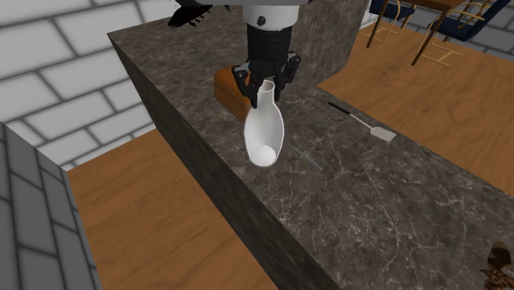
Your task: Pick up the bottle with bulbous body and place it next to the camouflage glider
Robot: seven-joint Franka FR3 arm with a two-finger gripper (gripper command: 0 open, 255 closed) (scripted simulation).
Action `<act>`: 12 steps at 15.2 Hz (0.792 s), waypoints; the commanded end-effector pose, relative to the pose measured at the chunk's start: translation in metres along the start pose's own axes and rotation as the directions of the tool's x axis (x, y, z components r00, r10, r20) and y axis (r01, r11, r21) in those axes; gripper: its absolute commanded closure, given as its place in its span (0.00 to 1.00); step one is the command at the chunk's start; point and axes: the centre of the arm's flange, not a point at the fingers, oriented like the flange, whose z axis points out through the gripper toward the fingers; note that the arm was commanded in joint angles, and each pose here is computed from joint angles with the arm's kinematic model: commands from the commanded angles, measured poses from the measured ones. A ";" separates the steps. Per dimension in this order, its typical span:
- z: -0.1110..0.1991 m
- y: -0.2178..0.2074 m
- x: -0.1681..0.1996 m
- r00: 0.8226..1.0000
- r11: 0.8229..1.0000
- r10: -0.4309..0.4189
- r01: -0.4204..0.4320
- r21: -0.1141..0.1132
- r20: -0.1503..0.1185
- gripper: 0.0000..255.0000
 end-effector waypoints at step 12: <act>-0.030 0.055 -0.089 1.000 1.000 0.000 0.000 0.000 0.000 1.00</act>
